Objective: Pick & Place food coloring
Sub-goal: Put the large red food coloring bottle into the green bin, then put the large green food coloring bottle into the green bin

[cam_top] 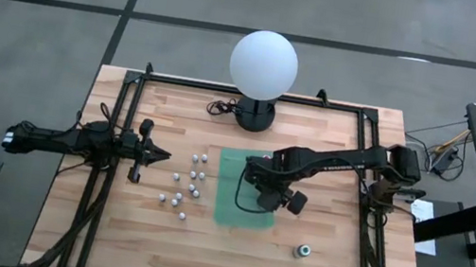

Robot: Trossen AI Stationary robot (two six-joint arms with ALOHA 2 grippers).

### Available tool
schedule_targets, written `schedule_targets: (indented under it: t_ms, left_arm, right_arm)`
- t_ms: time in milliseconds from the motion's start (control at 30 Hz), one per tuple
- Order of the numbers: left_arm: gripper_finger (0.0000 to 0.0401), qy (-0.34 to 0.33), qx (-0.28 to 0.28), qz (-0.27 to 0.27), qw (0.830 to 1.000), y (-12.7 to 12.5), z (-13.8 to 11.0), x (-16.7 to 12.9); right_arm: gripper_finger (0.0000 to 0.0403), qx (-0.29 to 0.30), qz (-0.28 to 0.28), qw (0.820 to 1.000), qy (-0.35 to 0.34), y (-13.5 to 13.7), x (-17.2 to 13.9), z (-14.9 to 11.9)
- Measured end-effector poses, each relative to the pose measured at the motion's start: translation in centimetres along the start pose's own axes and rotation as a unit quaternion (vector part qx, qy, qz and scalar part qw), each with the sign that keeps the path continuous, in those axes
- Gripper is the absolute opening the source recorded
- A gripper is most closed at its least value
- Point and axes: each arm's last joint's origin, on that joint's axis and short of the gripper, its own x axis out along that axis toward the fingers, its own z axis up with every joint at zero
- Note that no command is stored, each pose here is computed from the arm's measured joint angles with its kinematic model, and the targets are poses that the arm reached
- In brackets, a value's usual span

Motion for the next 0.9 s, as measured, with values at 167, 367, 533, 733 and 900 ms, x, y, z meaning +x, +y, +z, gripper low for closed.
schedule_targets:
  t_ms: [167, 367, 533, 733, 900]
  left_arm:
    - [0.0, 0.0, 0.0, 0.0, 1.0, 0.0, 0.0, 0.0]
    - [0.0, 0.0, 0.0, 0.0, 1.0, 0.0, 0.0, 0.0]
    - [0.0, 0.0, 0.0, 0.0, 1.0, 0.0, 0.0, 0.0]
    - [0.0, 0.0, 0.0, 0.0, 1.0, 0.0, 0.0, 0.0]
    - [0.0, 0.0, 0.0, 0.0, 1.0, 0.0, 0.0, 0.0]
  right_arm:
    - [0.0159, 0.001, -0.006, 1.0, -0.004, -0.2, -0.4, 0.2]
    - [0.0162, 0.017, -0.014, 1.0, -0.01, -0.4, -0.9, 0.5]
    - [0.0164, 0.025, -0.028, 0.999, -0.021, -0.4, -1.8, 0.9]
    - [0.0159, 0.032, -0.043, 0.998, -0.033, -0.1, -3.1, 1.0]
    - [0.0162, 0.072, -0.054, 0.995, -0.047, 0.9, -4.7, 1.3]
